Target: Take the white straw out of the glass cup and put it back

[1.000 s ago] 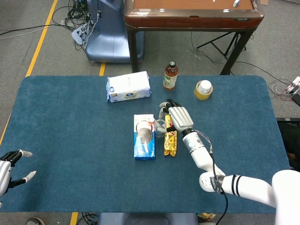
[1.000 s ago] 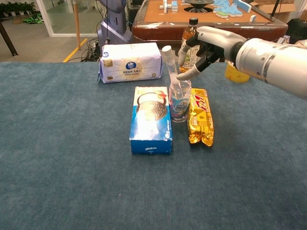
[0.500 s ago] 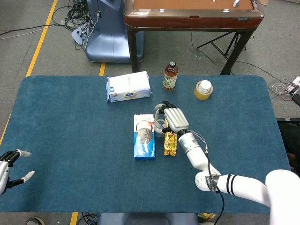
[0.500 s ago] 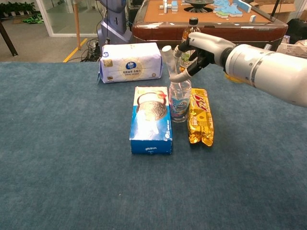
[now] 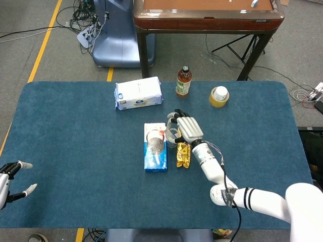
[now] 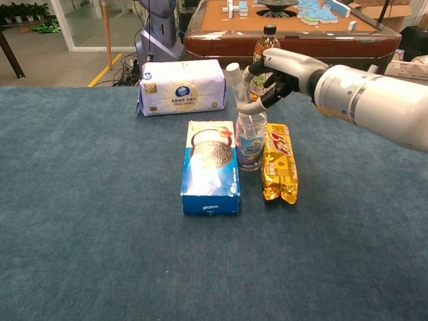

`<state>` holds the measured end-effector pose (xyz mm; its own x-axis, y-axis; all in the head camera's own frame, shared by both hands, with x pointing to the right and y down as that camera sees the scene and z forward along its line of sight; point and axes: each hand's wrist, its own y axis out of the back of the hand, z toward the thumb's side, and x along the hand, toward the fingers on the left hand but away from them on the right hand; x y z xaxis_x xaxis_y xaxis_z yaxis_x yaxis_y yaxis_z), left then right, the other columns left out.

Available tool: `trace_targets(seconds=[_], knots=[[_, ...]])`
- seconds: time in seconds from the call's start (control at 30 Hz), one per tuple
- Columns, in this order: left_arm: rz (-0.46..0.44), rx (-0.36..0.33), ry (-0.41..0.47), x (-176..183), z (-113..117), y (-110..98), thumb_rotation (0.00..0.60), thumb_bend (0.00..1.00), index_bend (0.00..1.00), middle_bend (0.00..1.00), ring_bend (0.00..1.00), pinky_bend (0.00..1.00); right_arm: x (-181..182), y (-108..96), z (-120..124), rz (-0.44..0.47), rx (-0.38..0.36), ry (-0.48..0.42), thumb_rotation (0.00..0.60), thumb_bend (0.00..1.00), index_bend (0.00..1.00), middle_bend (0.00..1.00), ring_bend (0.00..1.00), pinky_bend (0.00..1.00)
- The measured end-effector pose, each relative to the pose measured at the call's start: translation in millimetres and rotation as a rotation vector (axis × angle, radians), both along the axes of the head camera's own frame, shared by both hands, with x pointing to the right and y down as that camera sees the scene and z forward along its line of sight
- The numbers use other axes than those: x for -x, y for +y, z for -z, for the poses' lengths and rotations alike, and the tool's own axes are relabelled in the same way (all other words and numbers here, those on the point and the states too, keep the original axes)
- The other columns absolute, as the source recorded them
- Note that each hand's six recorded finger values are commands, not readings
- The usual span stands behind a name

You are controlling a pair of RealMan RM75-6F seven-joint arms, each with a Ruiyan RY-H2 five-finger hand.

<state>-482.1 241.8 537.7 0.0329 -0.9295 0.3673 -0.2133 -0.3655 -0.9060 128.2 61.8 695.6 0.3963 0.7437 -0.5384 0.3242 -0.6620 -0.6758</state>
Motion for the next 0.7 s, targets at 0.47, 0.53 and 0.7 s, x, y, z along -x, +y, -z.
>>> trace_targets(seconds=[0.47,0.53,0.7], knots=[[-0.001,0.004,-0.003,-1,-1,0,0.6,0.16,0.4,0.41,0.35,0.52,-3,0,6,-0.005,-0.015,-0.01,0.6,0.39,0.57,0.24,0.09,0.15],[-0.001,0.005,-0.003,-1,-1,0,0.6,0.16,0.4,0.41,0.35,0.52,-3,-1,8,-0.006,-0.021,-0.012,0.6,0.4,0.57,0.24,0.09,0.15],[-0.003,0.008,-0.008,-1,-2,0,0.6,0.16,0.4,0.41,0.35,0.52,-7,-2,16,-0.01,-0.039,-0.022,0.6,0.41,0.58,0.25,0.09,0.15]])
